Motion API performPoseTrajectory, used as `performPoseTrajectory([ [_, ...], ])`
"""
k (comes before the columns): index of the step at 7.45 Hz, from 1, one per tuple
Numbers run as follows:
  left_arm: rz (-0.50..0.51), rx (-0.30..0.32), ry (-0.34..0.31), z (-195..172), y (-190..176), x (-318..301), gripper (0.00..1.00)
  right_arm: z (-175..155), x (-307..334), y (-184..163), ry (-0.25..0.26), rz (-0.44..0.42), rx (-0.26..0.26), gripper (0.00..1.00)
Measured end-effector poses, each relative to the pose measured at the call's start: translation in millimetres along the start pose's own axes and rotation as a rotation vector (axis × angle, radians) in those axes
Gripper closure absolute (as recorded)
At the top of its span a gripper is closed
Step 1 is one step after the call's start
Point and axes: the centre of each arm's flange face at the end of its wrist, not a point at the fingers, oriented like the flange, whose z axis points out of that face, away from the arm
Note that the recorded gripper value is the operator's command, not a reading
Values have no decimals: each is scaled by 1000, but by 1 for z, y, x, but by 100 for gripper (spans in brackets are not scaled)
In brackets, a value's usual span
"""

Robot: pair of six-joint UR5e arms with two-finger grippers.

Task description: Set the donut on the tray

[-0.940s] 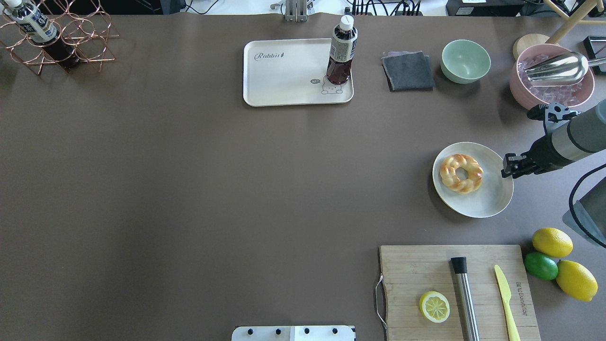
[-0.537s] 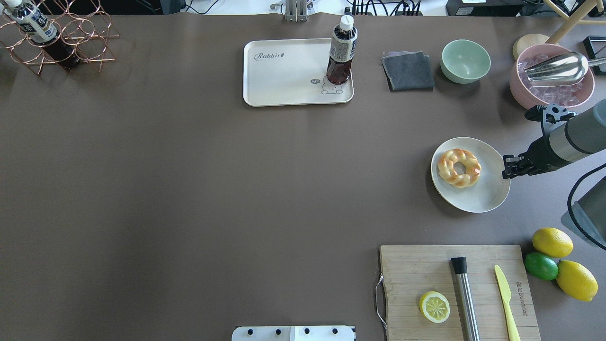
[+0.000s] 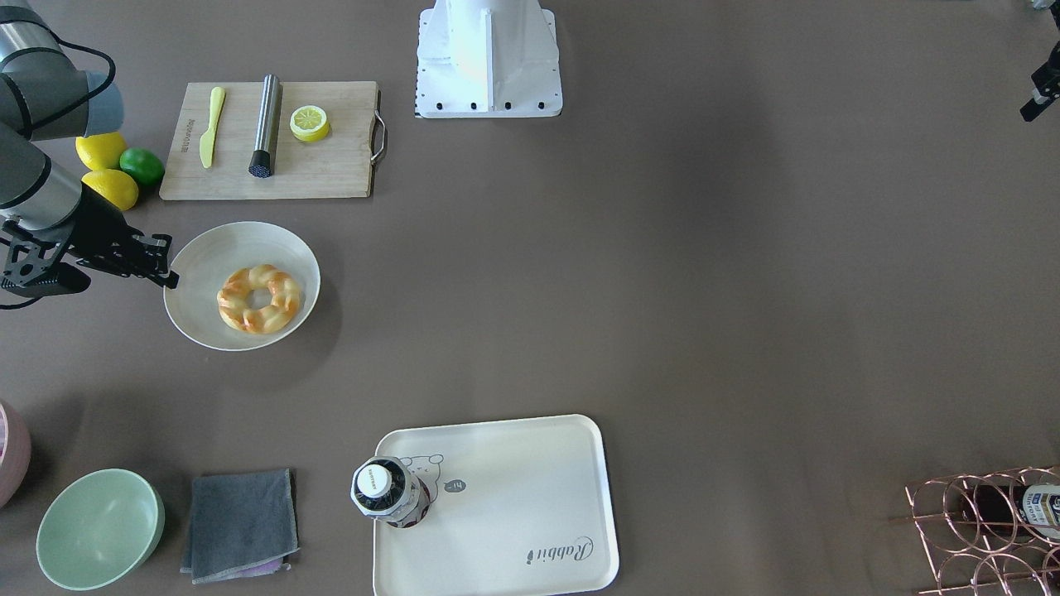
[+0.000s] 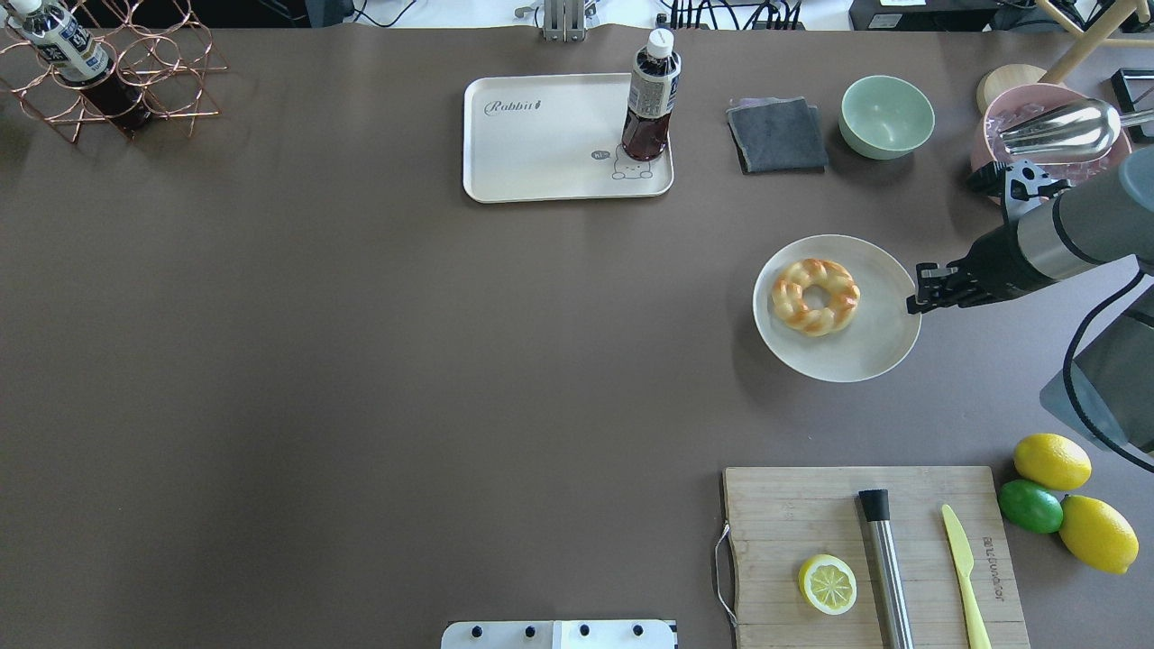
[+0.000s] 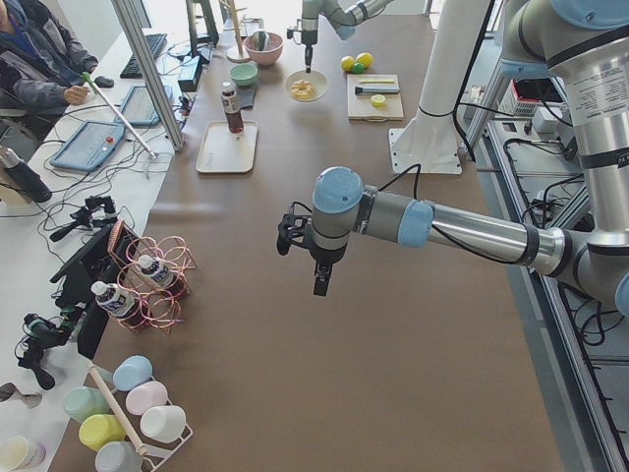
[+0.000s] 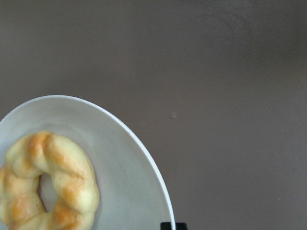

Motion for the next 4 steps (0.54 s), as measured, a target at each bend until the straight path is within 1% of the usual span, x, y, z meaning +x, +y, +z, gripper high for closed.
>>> performPoseTrajectory([
  [1,-19,4,43,-4,-15,39,2,-6,-32,-1,-44,12,-4,100],
  [2,-39,-8,86,0,-37,91,2,-8,-61,4,-76,22,-10,100],
  [4,-68,-34,170,16,-79,220,2,-12,-133,15,-150,59,-22,100],
])
